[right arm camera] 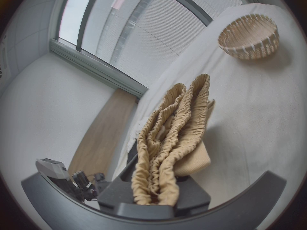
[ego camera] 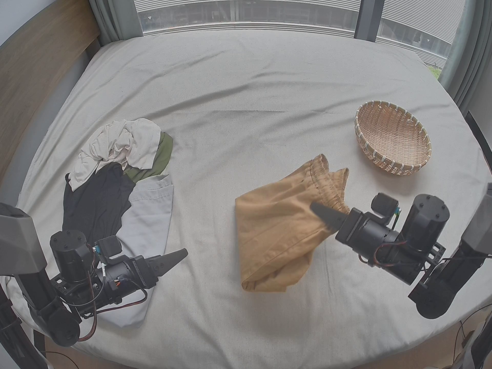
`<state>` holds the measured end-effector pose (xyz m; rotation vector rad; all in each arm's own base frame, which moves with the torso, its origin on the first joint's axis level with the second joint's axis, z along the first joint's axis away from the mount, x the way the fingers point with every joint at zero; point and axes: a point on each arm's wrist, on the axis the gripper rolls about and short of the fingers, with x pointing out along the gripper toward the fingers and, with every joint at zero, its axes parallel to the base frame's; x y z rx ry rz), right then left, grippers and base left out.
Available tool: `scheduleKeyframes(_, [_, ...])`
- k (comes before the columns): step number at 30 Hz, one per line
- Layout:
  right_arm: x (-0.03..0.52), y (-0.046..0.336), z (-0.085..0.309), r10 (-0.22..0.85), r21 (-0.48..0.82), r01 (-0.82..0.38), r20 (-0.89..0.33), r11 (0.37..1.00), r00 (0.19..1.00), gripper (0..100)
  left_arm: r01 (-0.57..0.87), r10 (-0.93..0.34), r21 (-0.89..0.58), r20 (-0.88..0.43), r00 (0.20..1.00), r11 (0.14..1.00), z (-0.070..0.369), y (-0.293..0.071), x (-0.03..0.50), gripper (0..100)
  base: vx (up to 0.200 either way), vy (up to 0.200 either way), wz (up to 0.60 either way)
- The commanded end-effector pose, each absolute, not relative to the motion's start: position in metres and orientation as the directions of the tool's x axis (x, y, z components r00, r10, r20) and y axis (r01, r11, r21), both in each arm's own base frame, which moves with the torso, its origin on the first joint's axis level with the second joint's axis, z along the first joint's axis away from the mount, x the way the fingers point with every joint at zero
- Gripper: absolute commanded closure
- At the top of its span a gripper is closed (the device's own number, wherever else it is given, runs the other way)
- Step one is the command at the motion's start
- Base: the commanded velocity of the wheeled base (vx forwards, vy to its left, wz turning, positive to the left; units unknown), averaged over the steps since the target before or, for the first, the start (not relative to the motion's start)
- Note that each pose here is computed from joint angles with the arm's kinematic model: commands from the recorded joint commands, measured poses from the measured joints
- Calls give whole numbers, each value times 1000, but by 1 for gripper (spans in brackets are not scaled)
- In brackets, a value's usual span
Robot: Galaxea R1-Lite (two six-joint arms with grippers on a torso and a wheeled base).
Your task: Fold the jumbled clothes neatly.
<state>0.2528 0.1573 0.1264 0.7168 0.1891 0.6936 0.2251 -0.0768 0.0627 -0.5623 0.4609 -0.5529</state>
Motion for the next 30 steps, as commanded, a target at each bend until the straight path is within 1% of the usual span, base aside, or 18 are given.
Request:
scheduleKeyframes(1, [255, 151, 159, 622, 633, -571, 175, 523, 763, 100, 381, -610, -603, -232, 758, 701, 69, -79, 223, 0, 0, 0, 0])
scheduleKeyframes(6, [273, 139, 171, 571, 597, -558, 194, 577, 798, 100, 387, -616, -602, -230, 753, 698, 69, -80, 222, 0, 0, 0, 0])
scheduleKeyframes(9, [285, 129, 177, 532, 580, -529, 185, 620, 826, 100, 389, -616, -602, -227, 754, 698, 70, -81, 222, 0, 0, 0, 0])
scheduleKeyframes(10, [286, 128, 177, 528, 577, -525, 182, 625, 829, 100, 388, -615, -601, -226, 755, 698, 70, -80, 222, 0, 0, 0, 0])
scheduleKeyframes(12, [299, 112, 181, 477, 549, -488, 176, 678, 861, 100, 395, -617, -600, -218, 756, 696, 72, -80, 221, 0, 0, 0, 0])
scheduleKeyframes(13, [303, 107, 183, 458, 540, -476, 179, 694, 871, 100, 397, -617, -600, -215, 757, 695, 73, -80, 220, 0, 0, 0, 0])
scheduleKeyframes(16, [314, 96, 190, 420, 527, -453, 191, 719, 887, 100, 397, -617, -600, -215, 757, 695, 73, -80, 220, 0, 0, 0, 0])
scheduleKeyframes(20, [322, 88, 195, 395, 530, -420, 167, 737, 903, 100, 396, -617, -600, -216, 757, 696, 73, -80, 220, 0, 0, 0, 0])
scheduleKeyframes(24, [334, 76, 210, 353, 503, -403, 197, 765, 915, 100, 394, -617, -600, -219, 756, 696, 73, -80, 220, 0, 0, 0, 0])
scheduleKeyframes(27, [339, 71, 217, 337, 500, -393, 202, 772, 920, 100, 393, -617, -601, -221, 756, 696, 72, -80, 219, 0, 0, 0, 0])
scheduleKeyframes(30, [354, 59, 230, 281, 494, -351, 213, 796, 936, 100, 393, -617, -601, -221, 756, 696, 72, -80, 219, 0, 0, 0, 0])
